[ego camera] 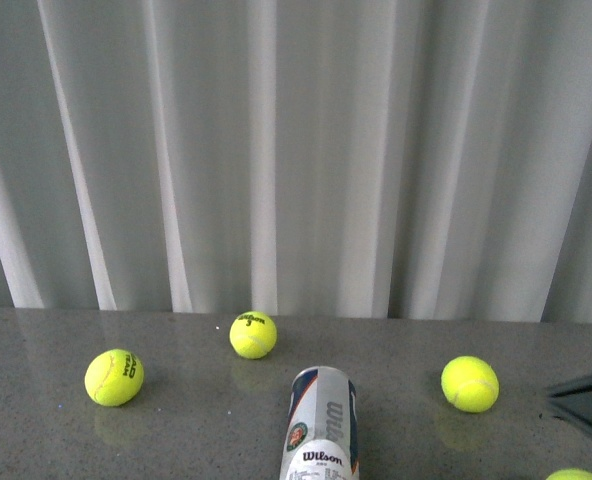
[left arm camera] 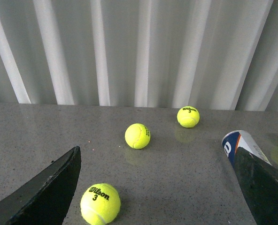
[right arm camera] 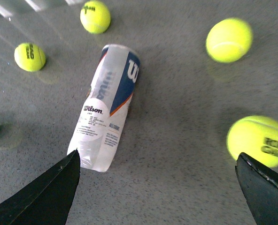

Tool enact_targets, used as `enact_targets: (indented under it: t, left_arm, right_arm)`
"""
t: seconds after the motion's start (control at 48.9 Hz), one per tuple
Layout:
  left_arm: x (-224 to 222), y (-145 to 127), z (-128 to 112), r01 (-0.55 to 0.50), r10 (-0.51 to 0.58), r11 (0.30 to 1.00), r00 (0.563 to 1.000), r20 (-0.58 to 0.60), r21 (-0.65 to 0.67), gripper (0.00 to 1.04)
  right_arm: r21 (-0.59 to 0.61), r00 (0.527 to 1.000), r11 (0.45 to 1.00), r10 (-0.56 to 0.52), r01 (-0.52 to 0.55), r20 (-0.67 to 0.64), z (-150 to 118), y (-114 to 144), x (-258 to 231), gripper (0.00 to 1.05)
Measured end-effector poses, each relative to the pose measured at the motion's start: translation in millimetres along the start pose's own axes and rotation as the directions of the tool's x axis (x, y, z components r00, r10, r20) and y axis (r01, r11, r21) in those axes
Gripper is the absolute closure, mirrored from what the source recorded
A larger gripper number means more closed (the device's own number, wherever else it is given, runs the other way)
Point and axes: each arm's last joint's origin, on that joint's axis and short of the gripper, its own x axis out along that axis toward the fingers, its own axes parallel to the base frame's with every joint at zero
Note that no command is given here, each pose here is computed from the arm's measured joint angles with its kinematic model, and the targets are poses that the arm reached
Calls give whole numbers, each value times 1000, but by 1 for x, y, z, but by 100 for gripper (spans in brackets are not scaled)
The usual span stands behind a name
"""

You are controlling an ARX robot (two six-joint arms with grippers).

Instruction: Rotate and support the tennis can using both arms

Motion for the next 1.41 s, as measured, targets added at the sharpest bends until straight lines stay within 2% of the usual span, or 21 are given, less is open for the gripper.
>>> enact_targets:
  t: [0.204,0.429,0.96,1.308,1.41]
  left_arm:
    - [0,0,0,0,0,1000,1000,0,0,7]
    - [0,0,0,0,0,1000,1000,0,0,7]
    - [0,0,0,0,0,1000,1000,0,0,7]
    - [0,0,0,0,0,1000,1000,0,0,7]
    - [0,0,0,0,0,1000,1000,0,0,7]
  right_arm:
    - [-15,983,1000,22,-25,-184,11,20,84,7]
    - [-16,965,1000,10,-15,-261,14,31,135,7]
    - [0,937,998,52,-55,-346,18,63,193,7]
    - [29,903,1000,17,-5,-429,-5,65,238,7]
    - [29,897,1000,19,-6,-443,-6,65,239,17]
